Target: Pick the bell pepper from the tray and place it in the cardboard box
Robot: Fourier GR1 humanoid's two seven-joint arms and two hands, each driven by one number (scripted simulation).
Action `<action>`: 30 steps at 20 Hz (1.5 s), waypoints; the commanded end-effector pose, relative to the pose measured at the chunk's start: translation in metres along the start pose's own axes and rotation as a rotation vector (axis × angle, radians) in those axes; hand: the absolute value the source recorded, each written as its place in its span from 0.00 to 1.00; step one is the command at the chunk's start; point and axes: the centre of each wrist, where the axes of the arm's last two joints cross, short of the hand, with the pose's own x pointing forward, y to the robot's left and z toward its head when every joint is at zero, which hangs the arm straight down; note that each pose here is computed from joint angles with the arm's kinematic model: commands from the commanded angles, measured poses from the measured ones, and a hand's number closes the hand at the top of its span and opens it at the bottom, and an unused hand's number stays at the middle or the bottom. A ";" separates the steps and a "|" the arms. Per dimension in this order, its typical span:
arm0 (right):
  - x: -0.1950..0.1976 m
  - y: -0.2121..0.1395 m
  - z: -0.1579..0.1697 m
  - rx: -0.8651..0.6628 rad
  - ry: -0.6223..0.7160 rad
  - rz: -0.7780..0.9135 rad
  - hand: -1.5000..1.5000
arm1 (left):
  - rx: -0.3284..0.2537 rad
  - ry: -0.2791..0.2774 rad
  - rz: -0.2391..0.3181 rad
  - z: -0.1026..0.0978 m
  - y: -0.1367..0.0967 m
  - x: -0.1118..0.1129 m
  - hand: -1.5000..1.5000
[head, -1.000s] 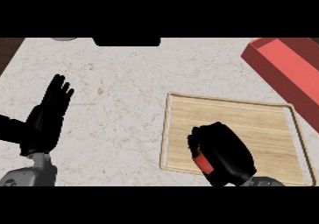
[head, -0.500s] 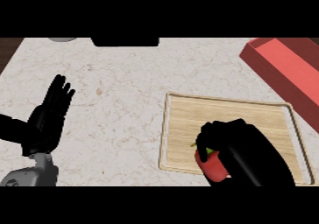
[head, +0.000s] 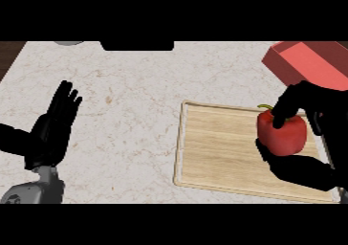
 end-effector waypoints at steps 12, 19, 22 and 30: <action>-0.120 -0.032 -0.081 -0.110 0.208 0.132 1.00 | -0.009 0.005 -0.004 0.006 0.005 -0.005 0.50; -0.179 -0.034 -0.109 -0.098 0.231 0.243 1.00 | -0.026 -0.010 0.006 0.003 -0.001 -0.002 0.50; -0.212 -0.021 -0.110 -0.083 0.257 0.255 1.00 | -0.020 -0.009 0.006 0.003 -0.005 0.014 0.50; -0.256 0.008 -0.100 0.354 0.450 0.541 0.00 | -0.056 -0.012 -0.027 -0.005 -0.007 0.010 0.50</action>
